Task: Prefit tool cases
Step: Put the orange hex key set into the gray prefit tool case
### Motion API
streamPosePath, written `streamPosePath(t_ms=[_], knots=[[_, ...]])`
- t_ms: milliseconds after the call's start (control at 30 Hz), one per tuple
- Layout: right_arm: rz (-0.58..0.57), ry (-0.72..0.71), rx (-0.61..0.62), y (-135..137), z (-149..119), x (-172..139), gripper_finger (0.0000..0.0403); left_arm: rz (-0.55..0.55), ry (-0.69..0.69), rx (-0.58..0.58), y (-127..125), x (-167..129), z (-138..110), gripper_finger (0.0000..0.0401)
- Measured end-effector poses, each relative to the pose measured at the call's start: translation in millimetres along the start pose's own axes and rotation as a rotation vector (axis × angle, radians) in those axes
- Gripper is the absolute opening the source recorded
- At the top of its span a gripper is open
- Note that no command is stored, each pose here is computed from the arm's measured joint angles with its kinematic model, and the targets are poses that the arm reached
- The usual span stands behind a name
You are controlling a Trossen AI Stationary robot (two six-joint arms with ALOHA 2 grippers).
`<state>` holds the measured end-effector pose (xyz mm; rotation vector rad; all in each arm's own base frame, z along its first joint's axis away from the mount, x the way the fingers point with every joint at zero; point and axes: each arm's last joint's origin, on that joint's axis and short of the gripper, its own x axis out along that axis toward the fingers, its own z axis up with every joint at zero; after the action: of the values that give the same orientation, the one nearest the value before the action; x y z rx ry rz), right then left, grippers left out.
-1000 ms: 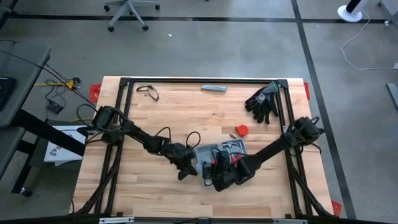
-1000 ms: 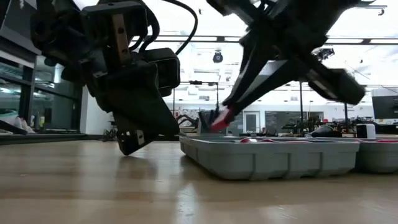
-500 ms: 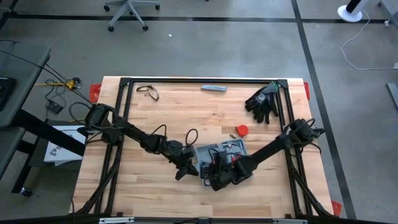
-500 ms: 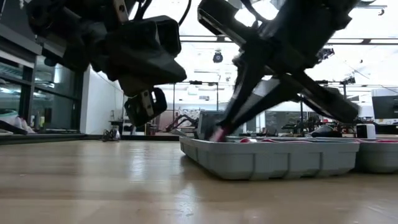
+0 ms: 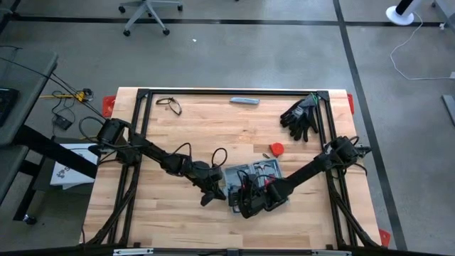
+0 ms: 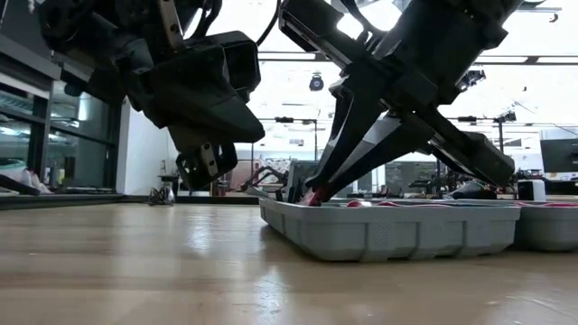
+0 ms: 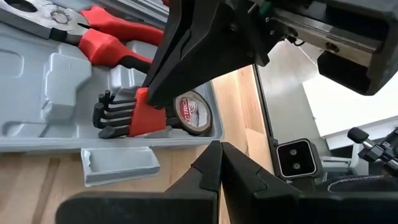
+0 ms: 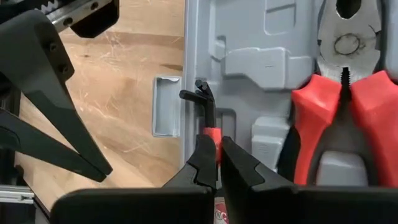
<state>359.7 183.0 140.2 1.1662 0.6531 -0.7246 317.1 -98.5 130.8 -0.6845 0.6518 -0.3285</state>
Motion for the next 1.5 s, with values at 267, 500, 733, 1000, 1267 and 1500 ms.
streamPosePath(t_ms=[267,500,733,1000,1267,1500], knots=[[-0.002,-0.010,-0.009,1.1,5.4,2.5,0.0024,0.016,0.017,-0.005,1.5,0.0,-1.7,0.0000],[-0.004,-0.025,-0.002,1.6,9.2,4.1,0.0026,0.031,0.035,0.000,2.9,0.0,-3.5,0.0000],[0.022,0.051,0.002,0.6,0.3,17.0,0.0028,0.033,0.035,0.006,3.1,-0.1,-3.5,0.0000],[0.067,0.067,-0.006,4.1,-3.3,21.7,0.0028,0.037,0.040,0.006,3.5,-0.1,-4.0,0.0000],[0.072,0.089,-0.052,3.1,-8.6,19.6,0.0028,0.050,0.056,0.007,4.8,-0.2,-5.6,0.0000],[0.072,0.116,-0.087,2.7,-9.9,19.7,0.0076,0.050,0.056,0.007,4.8,-0.2,-5.6,0.0000]])
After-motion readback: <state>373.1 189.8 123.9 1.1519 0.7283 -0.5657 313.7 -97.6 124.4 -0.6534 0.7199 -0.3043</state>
